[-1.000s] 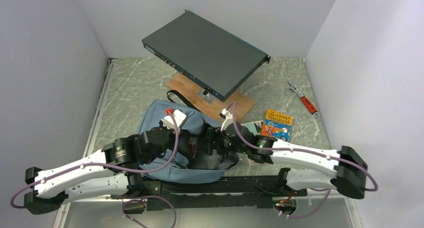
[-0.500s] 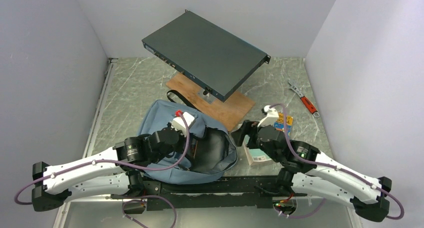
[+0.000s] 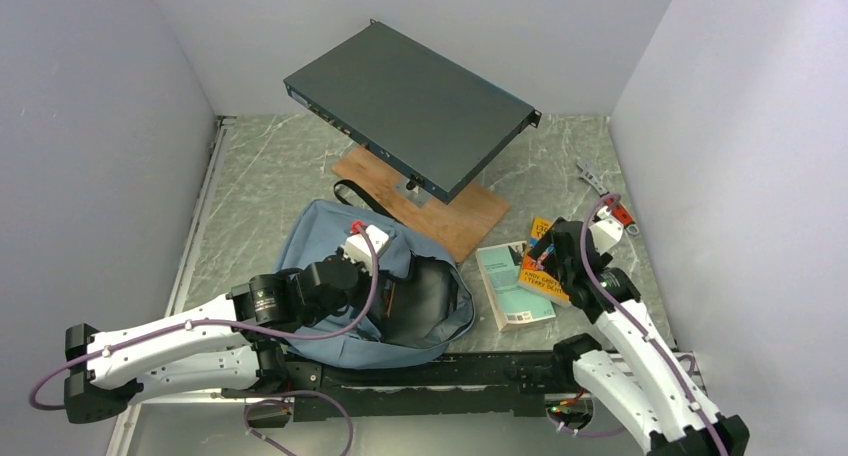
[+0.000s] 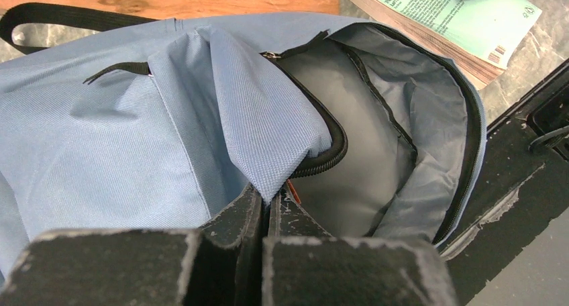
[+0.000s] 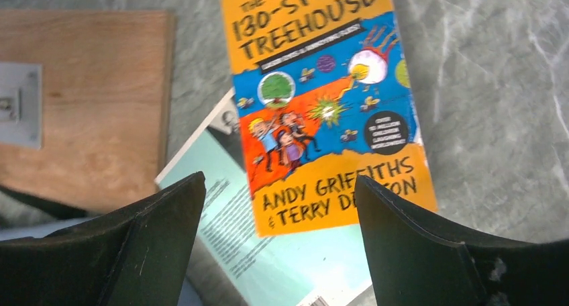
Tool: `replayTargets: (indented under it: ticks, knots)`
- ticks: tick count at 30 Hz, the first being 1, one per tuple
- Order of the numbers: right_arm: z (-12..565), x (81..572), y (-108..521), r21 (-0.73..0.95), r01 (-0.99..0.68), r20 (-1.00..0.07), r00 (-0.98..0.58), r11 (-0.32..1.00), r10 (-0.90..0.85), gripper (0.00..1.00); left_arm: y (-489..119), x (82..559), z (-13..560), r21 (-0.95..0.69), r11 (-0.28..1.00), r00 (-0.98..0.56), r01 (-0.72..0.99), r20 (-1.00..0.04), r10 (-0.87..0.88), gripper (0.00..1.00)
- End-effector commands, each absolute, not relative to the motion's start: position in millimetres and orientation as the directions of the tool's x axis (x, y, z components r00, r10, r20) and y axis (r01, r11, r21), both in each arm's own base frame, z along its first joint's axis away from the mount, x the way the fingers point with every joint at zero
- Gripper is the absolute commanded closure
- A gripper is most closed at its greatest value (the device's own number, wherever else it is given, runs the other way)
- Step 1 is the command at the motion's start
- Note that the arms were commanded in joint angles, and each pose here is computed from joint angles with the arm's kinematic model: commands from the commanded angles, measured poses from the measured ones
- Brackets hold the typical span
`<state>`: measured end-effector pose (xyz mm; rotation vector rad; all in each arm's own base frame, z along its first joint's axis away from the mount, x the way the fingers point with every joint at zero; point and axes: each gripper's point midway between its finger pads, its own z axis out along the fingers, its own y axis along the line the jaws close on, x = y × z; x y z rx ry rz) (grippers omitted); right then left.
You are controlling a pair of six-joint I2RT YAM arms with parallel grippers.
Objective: Pack the student bag
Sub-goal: Pick up the book from the center of the board.
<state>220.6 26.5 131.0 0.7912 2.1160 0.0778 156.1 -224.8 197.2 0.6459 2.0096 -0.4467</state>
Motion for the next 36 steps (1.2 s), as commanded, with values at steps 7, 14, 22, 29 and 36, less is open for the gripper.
replayTargets:
  ticks: [7, 14, 22, 29, 36]
  knots:
    - [111, 232, -44, 0.371, 0.68, -0.651, -0.295, 0.633, 0.699, 0.17, -232, 146, 204, -0.134, 0.762, -0.439, 0.633, -0.873, 0.211, 1.0]
    - [90, 219, -70, 0.535, 0.723, -0.487, -0.158, 0.437, 0.859, 0.17, -238, 142, 203, -0.164, 0.744, -0.45, 0.648, -0.871, 0.199, 1.0]
    - [84, 237, -58, 0.592, 0.589, -0.476, -0.295, 0.55, 0.828, 0.31, -240, 135, 204, -0.184, 0.716, -0.453, 0.673, -0.868, 0.203, 1.0]
    - [85, 241, -48, 0.563, 0.54, -0.501, -0.379, 0.625, 0.778, 0.33, -240, 133, 207, -0.22, 0.716, -0.463, 0.663, -0.872, 0.161, 1.0]
    - [110, 249, -27, 0.353, 0.565, -0.644, -0.431, 0.746, 0.632, 0.25, -236, 137, 212, -0.199, 0.727, -0.444, 0.657, -0.882, 0.159, 1.0]
